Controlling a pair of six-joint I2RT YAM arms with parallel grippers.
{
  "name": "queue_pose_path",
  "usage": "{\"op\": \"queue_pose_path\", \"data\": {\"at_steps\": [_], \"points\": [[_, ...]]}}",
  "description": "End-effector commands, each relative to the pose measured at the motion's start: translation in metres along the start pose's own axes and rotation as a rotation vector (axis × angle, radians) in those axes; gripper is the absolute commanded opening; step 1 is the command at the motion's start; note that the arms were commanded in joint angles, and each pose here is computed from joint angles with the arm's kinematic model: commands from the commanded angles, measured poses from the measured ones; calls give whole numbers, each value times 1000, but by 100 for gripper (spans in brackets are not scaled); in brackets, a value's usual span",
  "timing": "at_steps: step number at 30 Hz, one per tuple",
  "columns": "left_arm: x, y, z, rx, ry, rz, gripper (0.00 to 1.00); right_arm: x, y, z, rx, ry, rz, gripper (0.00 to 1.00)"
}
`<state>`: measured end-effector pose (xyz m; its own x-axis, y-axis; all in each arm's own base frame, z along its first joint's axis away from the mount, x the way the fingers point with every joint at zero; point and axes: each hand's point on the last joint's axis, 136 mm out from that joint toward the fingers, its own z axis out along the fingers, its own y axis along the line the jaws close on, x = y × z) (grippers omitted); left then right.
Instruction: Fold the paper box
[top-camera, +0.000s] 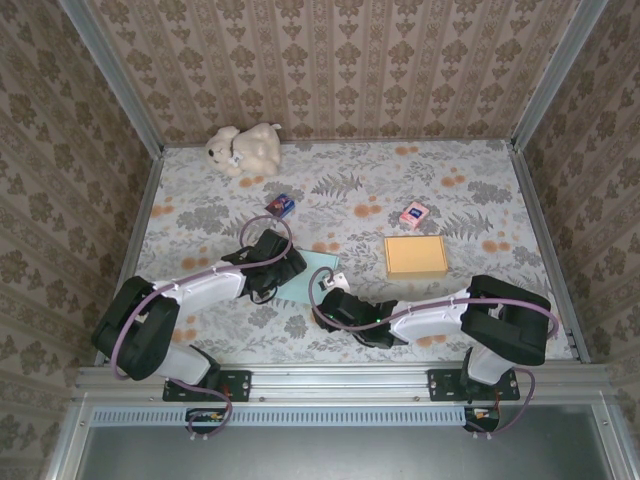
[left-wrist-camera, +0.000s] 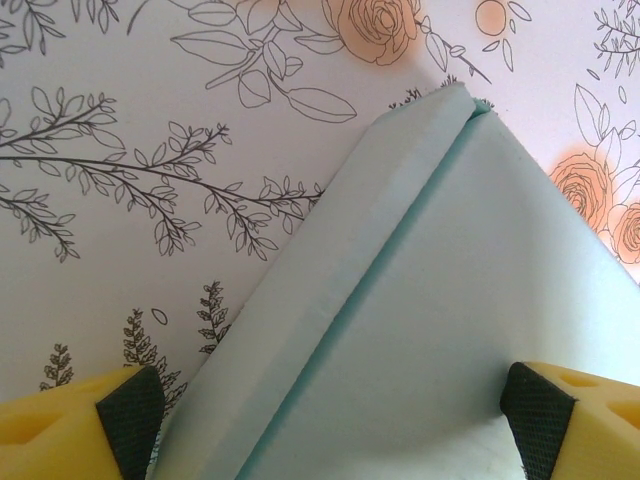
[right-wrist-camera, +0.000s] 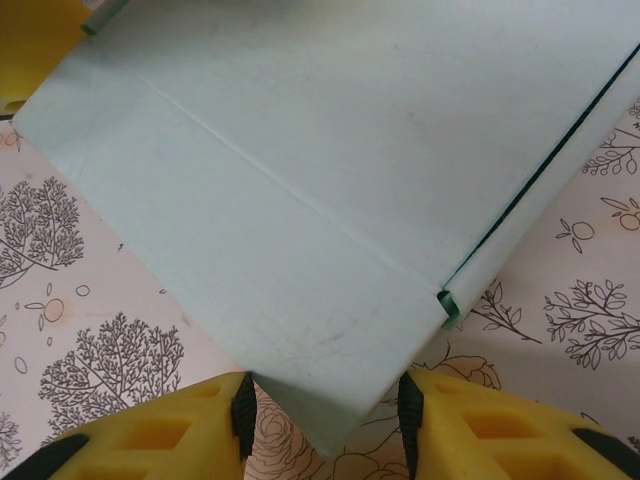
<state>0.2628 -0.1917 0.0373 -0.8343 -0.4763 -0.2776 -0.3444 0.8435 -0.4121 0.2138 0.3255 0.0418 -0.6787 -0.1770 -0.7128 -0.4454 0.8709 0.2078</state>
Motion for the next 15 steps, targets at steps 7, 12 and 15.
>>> {"op": "queue_pose_path", "data": {"at_steps": [7, 12, 15], "points": [[30, 57, 9, -207, 91, 24, 90, -6, -6, 11, 42, -77, -60, 43], [29, 58, 9, -211, 89, 24, 89, -3, -11, 15, 74, -87, -96, 43], [29, 57, 9, -208, 88, 25, 89, -4, -14, 17, 91, -108, -125, 43]]}}
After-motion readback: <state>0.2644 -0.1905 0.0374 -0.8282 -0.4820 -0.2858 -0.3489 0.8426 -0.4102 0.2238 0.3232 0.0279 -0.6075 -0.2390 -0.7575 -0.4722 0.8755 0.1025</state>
